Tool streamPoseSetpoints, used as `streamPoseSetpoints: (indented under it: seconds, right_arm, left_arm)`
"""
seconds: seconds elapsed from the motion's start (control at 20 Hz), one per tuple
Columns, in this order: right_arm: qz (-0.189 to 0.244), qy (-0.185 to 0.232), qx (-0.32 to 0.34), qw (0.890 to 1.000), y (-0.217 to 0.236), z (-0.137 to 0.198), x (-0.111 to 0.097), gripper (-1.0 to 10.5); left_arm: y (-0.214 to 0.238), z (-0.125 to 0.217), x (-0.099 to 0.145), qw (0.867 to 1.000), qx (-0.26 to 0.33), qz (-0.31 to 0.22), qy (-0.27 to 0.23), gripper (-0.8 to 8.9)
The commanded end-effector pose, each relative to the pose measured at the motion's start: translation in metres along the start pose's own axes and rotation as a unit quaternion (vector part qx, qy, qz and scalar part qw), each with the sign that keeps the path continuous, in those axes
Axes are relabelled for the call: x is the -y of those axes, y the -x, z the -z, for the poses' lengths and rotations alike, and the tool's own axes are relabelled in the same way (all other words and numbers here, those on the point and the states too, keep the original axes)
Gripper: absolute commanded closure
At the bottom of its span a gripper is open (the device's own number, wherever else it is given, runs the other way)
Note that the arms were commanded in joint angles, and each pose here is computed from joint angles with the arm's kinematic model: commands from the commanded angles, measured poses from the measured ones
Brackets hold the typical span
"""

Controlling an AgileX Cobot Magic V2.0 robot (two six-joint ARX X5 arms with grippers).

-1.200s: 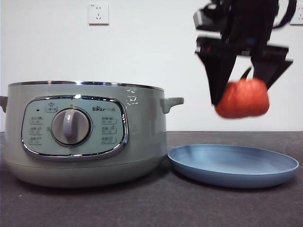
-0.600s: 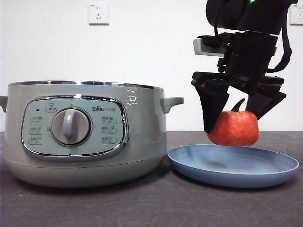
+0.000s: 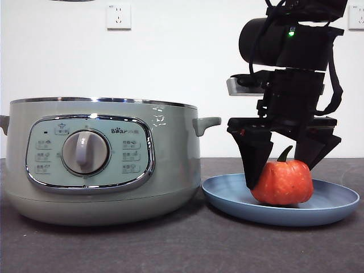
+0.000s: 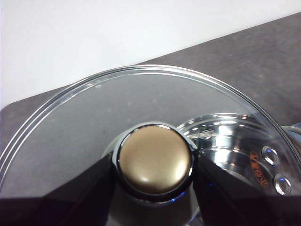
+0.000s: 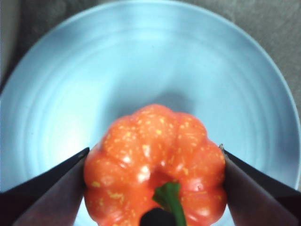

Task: Take the pumpkin out from the steamer,put the pumpkin in the blue plate,close the lid

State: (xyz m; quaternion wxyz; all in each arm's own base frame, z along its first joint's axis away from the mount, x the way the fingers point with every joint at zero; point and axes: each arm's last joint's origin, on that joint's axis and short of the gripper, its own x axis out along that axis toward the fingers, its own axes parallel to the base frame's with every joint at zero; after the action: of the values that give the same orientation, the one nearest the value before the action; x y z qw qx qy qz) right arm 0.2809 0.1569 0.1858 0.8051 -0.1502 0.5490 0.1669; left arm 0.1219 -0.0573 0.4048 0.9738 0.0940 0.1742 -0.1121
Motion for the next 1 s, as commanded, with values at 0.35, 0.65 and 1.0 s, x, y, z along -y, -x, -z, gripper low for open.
streamPoseSetpoints:
  seconds: [0.35,0.65,1.0]
  right_arm:
    - [0.001,-0.004,-0.002,1.0,0.002,0.003,0.0,4.4]
    - [-0.004,-0.013,0.086,0.996,0.058,0.003,0.005,4.4]
    - [-0.009,-0.026,0.241,0.97,0.153,0.028,0.013,4.4]
  left_arm:
    - [0.005,-0.008,0.0,0.999,0.036,0.023,0.005,8.22]
    - [-0.008,-0.008,0.005,0.999,0.018,0.046,0.0,8.22]
    - [-0.062,-0.009,0.025,0.991,-0.037,0.125,-0.008,8.22]
